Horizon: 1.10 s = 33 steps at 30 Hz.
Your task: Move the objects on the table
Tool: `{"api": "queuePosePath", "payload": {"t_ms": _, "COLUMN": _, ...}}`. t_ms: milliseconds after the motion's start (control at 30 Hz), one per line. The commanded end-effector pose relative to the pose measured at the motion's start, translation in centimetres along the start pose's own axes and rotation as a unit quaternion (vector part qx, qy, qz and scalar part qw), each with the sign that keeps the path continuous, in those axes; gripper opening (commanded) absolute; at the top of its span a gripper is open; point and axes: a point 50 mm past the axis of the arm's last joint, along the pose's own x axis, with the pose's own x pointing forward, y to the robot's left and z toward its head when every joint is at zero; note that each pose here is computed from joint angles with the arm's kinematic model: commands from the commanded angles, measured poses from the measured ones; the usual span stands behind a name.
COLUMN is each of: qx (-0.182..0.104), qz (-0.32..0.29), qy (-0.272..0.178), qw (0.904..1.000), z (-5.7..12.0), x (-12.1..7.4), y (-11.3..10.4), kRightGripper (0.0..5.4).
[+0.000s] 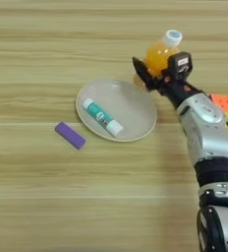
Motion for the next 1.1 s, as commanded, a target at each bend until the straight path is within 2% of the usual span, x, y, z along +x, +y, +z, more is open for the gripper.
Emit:
{"api": "queuePosePath", "payload": {"t_ms": 33, "qx": -0.039, "qz": -0.045, "qy": -0.09, "qw": 0.9942, "z": 5.2, "x": 1.8, "y": -2.5, "kRightGripper": 3.43}}
{"api": "queuePosePath", "payload": {"t_ms": 267, "qx": -0.04, "qz": -0.065, "qy": -0.079, "qw": 0.994, "z": 4.9, "x": 2.8, "y": -3.1, "kRightGripper": 3.43}}
{"api": "queuePosePath", "payload": {"t_ms": 667, "qx": -0.053, "qz": -0.042, "qy": -0.04, "qw": 0.9969, "z": 3.7, "x": 5.4, "y": -2.0, "kRightGripper": 3.43}}
{"api": "queuePosePath", "payload": {"t_ms": 867, "qx": -0.06, "qz": -0.051, "qy": -0.03, "qw": 0.9964, "z": 3.2, "x": 5.5, "y": -2.2, "kRightGripper": 3.43}}
{"api": "queuePosePath", "payload": {"t_ms": 1100, "qx": -0.062, "qz": -0.057, "qy": -0.047, "qw": 0.9953, "z": 4.1, "x": 5.6, "y": -2.7, "kRightGripper": 3.43}}
